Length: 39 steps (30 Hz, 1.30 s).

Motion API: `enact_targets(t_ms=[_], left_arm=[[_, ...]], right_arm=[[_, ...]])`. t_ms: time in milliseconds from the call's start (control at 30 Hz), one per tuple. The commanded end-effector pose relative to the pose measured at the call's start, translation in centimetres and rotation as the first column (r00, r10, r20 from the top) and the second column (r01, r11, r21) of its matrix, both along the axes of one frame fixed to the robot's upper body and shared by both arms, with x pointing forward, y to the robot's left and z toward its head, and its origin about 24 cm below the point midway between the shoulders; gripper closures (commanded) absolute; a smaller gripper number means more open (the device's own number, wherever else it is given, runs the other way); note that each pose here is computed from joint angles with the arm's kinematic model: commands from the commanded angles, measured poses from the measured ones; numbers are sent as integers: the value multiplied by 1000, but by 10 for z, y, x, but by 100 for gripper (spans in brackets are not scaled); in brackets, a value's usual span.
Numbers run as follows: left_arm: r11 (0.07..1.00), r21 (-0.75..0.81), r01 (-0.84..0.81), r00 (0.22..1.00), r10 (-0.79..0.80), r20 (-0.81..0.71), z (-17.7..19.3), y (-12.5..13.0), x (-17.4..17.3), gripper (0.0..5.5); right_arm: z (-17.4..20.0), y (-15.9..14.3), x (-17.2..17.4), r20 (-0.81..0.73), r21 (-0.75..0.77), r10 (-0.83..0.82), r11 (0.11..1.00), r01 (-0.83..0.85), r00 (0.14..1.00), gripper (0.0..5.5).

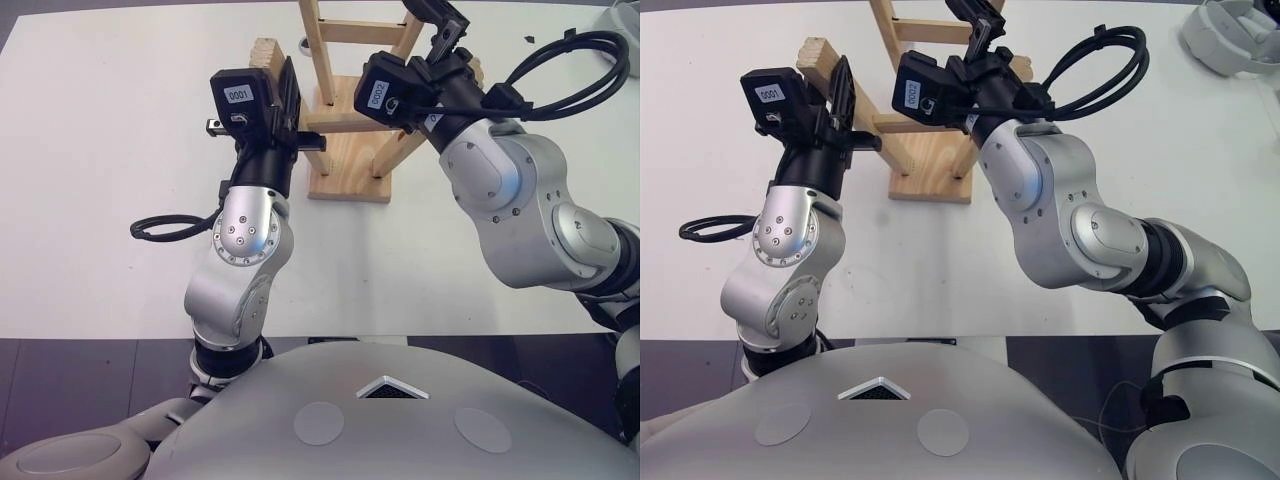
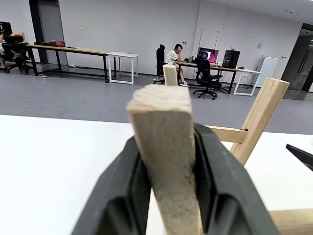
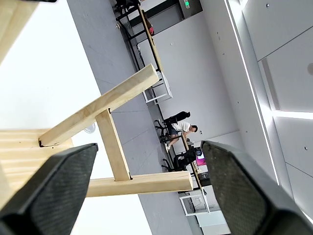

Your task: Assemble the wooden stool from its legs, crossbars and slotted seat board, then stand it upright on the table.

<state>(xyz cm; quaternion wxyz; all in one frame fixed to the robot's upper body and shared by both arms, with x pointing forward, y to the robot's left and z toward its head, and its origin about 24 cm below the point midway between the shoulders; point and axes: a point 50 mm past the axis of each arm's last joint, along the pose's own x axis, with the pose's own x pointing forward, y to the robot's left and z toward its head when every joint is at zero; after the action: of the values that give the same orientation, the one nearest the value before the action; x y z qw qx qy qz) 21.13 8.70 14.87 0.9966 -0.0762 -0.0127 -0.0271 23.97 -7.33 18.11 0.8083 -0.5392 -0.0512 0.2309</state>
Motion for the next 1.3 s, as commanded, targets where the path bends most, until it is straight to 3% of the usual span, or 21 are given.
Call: enact_targets(t_ms=[33, 167, 300, 500, 700, 767, 867, 967, 1100, 1300], left_arm=[[998, 18, -66, 992, 68, -104, -17, 0, 1, 446], [997, 20, -68, 993, 70, -100, -16, -4, 4, 446], [998, 18, -66, 993, 68, -99, -16, -6, 6, 446], [992, -44, -119, 984, 111, -141, -24, -8, 13, 446], [982, -96, -160, 972, 140, -189, -35, -12, 16, 446], [978, -121, -170, 968, 142, -208, -39, -14, 16, 446], [970, -173, -169, 966, 128, -225, -41, -23, 20, 446], [964, -213, -159, 969, 111, -222, -40, -29, 22, 446], [955, -255, -153, 972, 99, -211, -38, -31, 24, 446], [957, -253, -142, 973, 89, -211, -39, -31, 22, 446]], right_arm=[[-44, -4, -3, -258, -106, -31, 994, 4, 966, 156], [-56, -2, -1, -302, -185, -31, 982, -27, 953, 156], [-49, -5, 7, -214, -177, -50, 984, 12, 976, 156], [9, -5, 16, 173, -32, 19, 999, -13, 985, 156], [55, 0, 0, 425, 121, 55, 986, -117, 903, 156], [64, 4, -5, 451, 242, 40, 956, -166, 892, 156], [51, 25, -10, 229, 649, 66, 734, -203, 971, 156], [38, 36, -9, 12, 866, 112, 496, -67, 994, 156], [26, 39, -7, -122, 925, 113, 372, 72, 986, 156], [5, 47, 0, -368, 929, 213, 107, 353, 905, 156]])
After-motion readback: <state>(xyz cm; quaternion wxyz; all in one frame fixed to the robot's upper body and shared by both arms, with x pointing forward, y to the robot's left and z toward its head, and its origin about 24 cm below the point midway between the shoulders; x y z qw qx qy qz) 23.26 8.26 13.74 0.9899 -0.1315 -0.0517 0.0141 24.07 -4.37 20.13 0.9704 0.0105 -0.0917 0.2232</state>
